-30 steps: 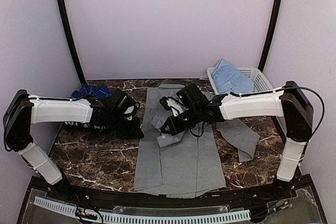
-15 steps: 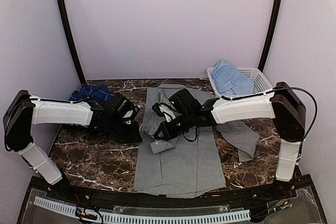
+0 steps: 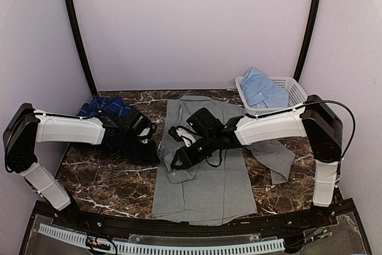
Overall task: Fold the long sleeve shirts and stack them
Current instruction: Fold the flattened shirt at the center of the board.
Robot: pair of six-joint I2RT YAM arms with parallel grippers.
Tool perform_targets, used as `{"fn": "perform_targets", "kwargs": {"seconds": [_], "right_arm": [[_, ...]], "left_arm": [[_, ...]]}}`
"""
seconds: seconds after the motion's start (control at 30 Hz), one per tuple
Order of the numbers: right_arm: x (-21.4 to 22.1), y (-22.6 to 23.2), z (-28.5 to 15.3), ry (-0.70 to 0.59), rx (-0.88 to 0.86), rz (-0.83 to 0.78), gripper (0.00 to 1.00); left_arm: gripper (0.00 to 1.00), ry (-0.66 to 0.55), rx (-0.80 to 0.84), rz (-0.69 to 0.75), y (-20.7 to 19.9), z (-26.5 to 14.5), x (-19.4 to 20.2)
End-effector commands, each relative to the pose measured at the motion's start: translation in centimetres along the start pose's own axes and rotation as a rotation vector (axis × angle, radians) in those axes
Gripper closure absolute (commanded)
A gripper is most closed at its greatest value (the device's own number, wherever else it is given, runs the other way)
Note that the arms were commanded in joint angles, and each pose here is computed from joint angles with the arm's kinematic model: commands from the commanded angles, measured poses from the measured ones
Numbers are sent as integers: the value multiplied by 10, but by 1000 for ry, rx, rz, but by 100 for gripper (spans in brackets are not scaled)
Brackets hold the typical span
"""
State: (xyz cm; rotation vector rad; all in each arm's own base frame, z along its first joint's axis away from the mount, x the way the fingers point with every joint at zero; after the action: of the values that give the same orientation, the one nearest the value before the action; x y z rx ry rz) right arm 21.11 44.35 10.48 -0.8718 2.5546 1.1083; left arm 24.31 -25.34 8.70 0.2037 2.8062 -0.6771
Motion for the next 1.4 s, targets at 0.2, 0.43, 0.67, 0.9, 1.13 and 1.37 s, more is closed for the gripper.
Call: {"fn": "perform_targets", "kwargs": {"seconds": [0.2,0.43,0.67,0.9,1.13,1.37], "right_arm": [[-6,23,-28,-33,-19,-68,50],[-4,14,-33,-50,40,-44,55],[-11,6,-26,-90,83,-15,67],[-2,0,0,-38,107,-34,71],[18,0,15,28,154,-89,70],[26,8,16,40,142,-106,68]], "left_arm": [[89,-38,-77,-5,19,-19,7],[80,-39,24,17,3,-22,6],[76,-75,90,31,-9,-32,1],[77,-78,83,25,-6,-36,5],[77,-81,46,8,2,-38,9],[77,-41,82,18,-3,-27,11]]}}
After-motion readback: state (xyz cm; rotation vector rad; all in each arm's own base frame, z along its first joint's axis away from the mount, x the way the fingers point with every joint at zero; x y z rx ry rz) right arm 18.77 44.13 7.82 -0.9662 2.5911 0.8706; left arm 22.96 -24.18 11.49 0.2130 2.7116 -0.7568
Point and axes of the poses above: each gripper's point midway between its finger pads, its own z axis out along the fingers, its own y axis along the line the jaws close on, x = y × z, the point moved 3 cm from there along -z, back along the fingers, and after that the axes turned 8 degrees about z, right-handed, at the moved point
